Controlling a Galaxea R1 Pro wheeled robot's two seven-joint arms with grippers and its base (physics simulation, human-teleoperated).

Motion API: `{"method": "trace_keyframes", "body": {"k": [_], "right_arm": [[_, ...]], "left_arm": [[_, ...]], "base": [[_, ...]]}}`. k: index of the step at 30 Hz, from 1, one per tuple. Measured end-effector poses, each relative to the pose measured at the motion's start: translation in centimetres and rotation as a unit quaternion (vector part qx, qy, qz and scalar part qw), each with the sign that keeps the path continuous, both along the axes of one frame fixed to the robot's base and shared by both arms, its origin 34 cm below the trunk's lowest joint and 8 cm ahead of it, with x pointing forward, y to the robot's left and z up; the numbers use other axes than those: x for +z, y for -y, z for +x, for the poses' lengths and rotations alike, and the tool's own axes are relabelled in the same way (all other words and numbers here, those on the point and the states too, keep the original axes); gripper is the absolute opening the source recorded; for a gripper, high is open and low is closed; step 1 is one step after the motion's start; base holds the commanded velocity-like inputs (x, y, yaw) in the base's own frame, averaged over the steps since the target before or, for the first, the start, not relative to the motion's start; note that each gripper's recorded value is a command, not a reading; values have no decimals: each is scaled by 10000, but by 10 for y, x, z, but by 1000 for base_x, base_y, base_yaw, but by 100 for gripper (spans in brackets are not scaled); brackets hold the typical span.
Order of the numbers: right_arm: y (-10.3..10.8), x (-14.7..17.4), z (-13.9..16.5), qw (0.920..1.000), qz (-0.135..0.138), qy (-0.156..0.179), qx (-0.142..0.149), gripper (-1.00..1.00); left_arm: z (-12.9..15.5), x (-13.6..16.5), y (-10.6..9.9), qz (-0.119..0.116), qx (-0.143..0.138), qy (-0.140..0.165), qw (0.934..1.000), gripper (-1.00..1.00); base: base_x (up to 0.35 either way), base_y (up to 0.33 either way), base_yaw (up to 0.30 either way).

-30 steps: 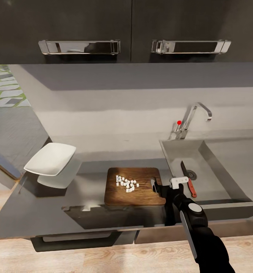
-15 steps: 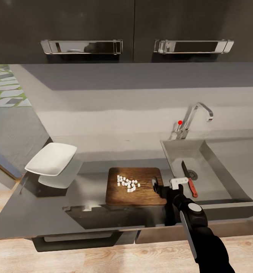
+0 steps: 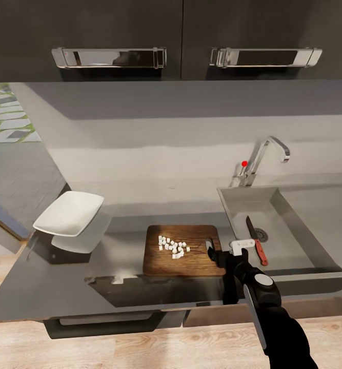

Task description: In the kitchen, take the Vidalia onion out of the sink, dice it on the chopping board with the paring knife, put the diced onion into the bowl on the countertop, then place both the paring knife and the chopping board into the sink.

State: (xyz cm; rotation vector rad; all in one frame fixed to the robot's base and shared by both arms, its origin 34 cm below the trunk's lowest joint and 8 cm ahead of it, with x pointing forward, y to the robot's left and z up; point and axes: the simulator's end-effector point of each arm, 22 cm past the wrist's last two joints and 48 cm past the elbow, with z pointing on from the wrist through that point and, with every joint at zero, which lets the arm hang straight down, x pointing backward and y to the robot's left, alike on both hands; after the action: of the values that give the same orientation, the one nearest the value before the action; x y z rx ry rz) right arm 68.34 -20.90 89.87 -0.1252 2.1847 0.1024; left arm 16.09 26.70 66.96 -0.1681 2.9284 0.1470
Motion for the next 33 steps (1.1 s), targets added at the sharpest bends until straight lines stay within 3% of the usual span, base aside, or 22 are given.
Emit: {"method": "trace_keyframes", "body": {"k": [3, 4, 33], "right_arm": [[0, 0, 0, 10000, -1, 0, 1, 100], [0, 0, 0, 10000, -2, 0, 2, -100], [-1, 10, 1, 10000, 29, 61, 3, -100]], "left_arm": [[0, 0, 0, 1, 0, -4, 10000, 100], [0, 0, 0, 1, 0, -3, 10000, 100], [8, 1, 0, 2, 0, 113, 9999, 100]], "base": [[0, 0, 0], [0, 0, 0], [0, 0, 0]]}}
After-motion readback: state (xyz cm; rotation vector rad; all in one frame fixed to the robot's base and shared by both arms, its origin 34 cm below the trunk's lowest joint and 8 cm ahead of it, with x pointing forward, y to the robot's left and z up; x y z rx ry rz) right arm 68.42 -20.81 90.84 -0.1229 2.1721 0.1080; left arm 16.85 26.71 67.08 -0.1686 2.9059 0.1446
